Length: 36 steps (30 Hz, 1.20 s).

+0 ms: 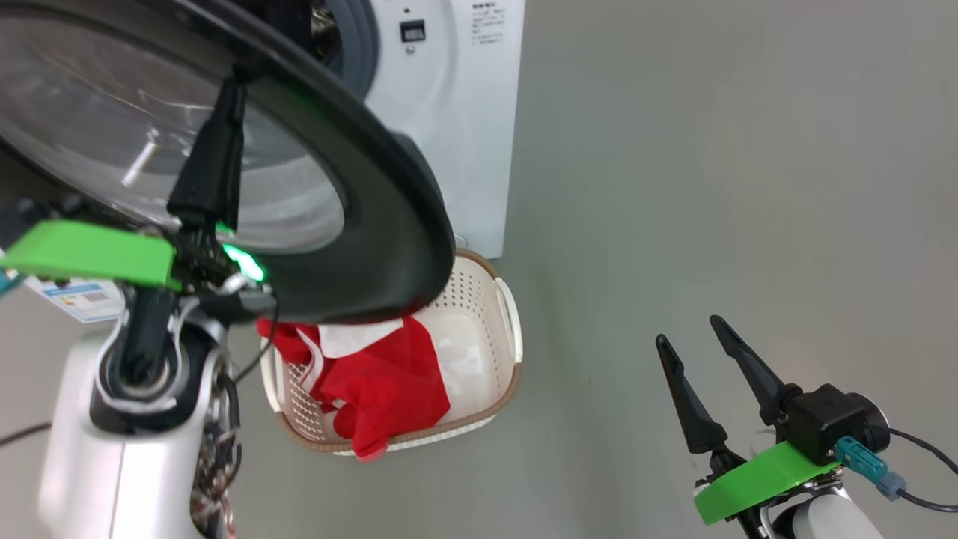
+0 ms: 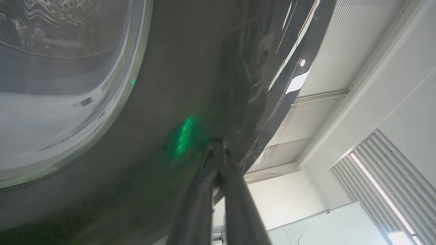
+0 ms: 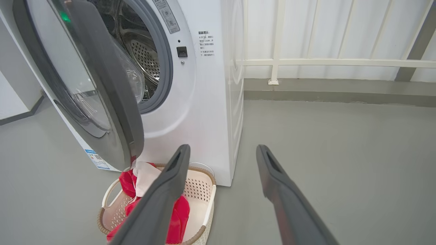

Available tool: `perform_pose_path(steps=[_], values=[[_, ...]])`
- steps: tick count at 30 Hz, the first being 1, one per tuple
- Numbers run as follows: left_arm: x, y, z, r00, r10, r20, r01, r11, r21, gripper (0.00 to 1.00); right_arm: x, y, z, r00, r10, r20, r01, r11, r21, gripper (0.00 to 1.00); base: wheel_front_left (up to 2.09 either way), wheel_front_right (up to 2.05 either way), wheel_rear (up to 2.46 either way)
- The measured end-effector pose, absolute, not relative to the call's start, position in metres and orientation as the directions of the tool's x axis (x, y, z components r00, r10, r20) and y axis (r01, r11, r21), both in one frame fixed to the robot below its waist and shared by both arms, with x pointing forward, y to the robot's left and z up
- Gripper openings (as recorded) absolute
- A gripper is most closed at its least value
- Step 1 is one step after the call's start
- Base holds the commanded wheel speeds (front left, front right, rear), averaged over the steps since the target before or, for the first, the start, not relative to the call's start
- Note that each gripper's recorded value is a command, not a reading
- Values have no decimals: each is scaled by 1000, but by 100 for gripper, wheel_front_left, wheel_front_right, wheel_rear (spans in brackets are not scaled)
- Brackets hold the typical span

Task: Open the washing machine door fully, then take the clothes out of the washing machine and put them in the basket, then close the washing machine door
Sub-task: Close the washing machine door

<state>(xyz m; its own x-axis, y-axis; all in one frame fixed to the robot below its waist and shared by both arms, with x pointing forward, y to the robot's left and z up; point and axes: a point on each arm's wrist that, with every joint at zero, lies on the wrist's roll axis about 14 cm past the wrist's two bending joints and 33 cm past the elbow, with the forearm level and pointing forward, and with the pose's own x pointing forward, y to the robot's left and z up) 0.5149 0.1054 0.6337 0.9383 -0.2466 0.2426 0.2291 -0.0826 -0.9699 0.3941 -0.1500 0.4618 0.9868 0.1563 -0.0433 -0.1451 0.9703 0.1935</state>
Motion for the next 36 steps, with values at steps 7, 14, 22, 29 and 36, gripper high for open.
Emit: perform_pose_path(steps=[7,14,22,29,36], values=[[540,91,635,929,-263,259,246,-82,-966,0,394,-160,452,989,129,-74,-113,975,190,100,0,0,0],[558,83,631,927,-264,266,252,-88,-964,0,399,-165,452,990,119,-72,-104,978,181,100,0,0,0],[551,79,628,913,-297,279,255,-117,-960,49,399,-165,460,992,117,-49,-106,978,180,100,0,0,0],[517,92,593,932,-300,205,212,-8,-977,100,397,-168,478,995,104,3,-102,978,182,100,0,0,0],[481,118,587,954,-213,212,273,318,-908,100,389,-162,493,993,109,47,-116,974,193,100,0,0,0]])
